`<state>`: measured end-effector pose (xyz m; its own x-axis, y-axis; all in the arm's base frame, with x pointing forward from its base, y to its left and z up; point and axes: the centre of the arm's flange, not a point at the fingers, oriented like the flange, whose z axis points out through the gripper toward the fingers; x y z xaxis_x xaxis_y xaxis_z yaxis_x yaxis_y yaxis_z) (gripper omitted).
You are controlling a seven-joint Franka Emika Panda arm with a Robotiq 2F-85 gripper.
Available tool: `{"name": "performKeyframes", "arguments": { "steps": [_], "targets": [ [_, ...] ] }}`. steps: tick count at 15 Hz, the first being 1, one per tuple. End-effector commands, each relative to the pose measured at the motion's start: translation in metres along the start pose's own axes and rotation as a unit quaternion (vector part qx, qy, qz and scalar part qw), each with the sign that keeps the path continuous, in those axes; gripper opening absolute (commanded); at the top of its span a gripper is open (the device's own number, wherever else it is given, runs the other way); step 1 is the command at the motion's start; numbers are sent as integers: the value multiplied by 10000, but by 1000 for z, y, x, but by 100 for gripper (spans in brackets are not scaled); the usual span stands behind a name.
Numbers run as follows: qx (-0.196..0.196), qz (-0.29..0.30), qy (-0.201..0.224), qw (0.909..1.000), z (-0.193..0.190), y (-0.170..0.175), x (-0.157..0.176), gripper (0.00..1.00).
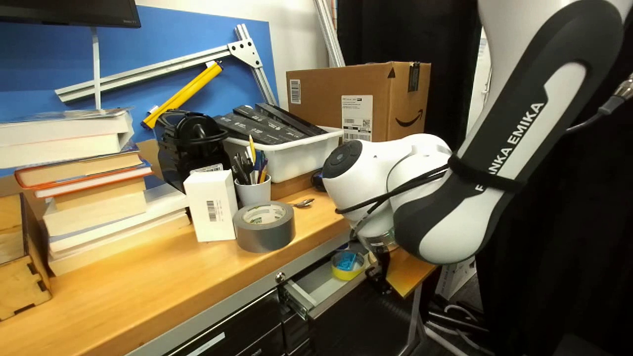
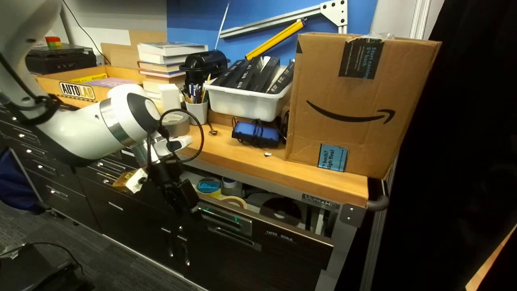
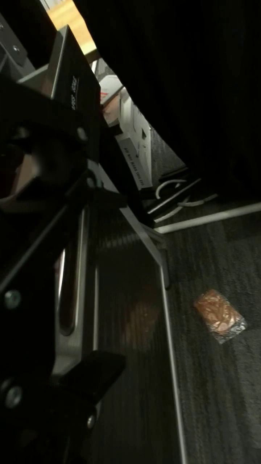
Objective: Put the blue object into the drawer then close the drawer
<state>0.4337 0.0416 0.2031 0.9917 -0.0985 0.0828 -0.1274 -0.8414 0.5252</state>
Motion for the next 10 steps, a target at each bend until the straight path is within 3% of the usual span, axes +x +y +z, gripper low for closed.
{"name": "performKeyframes", "arguments": {
  "steps": [1,4,7,10],
  "targets": [
    [-53,479,855,9952,-5,-24,30,100],
    [-21,836,1440,9860,-17,-33,45,100],
    [20,1130,1711,9788,-25,-31,52,100],
    [315,921,1162,9885,-58,-2,38,100]
  ]
}}
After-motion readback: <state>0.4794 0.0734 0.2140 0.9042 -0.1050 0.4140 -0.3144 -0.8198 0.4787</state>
